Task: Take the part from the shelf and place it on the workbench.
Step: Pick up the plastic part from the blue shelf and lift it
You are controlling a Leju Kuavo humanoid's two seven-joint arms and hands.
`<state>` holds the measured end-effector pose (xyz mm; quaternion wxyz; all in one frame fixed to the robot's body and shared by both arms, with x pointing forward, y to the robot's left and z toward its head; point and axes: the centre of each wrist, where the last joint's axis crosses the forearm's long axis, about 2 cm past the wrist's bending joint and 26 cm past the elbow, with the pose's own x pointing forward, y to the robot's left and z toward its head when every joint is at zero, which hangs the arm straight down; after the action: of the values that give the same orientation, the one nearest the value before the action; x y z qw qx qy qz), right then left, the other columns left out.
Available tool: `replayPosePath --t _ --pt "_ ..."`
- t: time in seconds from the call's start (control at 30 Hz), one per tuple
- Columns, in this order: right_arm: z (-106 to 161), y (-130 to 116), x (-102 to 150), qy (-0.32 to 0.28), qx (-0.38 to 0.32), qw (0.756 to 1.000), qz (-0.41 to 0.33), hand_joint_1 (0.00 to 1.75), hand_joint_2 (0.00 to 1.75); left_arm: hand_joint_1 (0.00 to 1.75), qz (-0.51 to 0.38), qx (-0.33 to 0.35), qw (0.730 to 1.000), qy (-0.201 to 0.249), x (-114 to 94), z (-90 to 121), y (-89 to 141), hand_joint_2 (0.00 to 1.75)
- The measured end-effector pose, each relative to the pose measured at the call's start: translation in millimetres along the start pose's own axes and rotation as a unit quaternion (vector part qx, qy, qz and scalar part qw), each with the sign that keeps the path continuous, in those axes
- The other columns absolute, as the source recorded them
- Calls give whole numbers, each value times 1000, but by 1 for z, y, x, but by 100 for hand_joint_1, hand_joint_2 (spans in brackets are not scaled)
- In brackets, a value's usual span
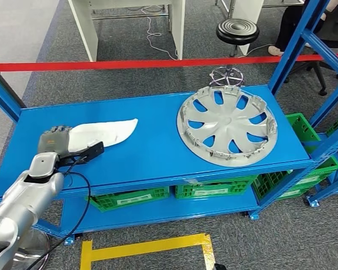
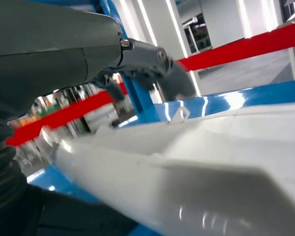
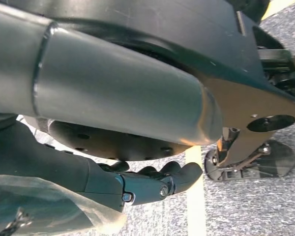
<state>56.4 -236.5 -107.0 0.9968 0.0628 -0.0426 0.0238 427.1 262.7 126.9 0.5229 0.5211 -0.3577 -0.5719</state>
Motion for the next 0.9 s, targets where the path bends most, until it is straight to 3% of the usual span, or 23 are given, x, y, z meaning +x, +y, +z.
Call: replayPosePath --t 0.13,0.3,0.33,0.37,0.47,0.5,0.6,0.73,0.9 --pt "0 0 0 3 -1 1000 9 0 0 171 37 17 999 -20 2 1 -1 175" --pt "0 1 0 3 -1 1000 13 0 0 168 58 24 998 -28 4 2 -1 175" --pt "0 1 0 3 -1 1000 14 0 0 159 60 24 997 -29 4 2 -1 175" --pt "0 1 0 3 -1 1000 14 0 0 137 62 24 997 -29 4 2 -1 175" --pt "0 1 0 3 -1 1000 17 0 0 27 67 25 997 -29 5 2 0 175" --pt "0 1 0 3 -1 1000 17 0 0 7 68 26 997 -30 5 2 0 175" --pt "0 1 0 2 -1 1000 20 0 0 0 71 25 997 -32 6 3 -1 175" --pt "0 1 0 5 -2 1000 28 0 0 0 77 23 996 -36 8 4 -2 0" --pt "0 1 0 8 -2 999 32 0 0 0 83 20 995 -48 9 6 -6 0"
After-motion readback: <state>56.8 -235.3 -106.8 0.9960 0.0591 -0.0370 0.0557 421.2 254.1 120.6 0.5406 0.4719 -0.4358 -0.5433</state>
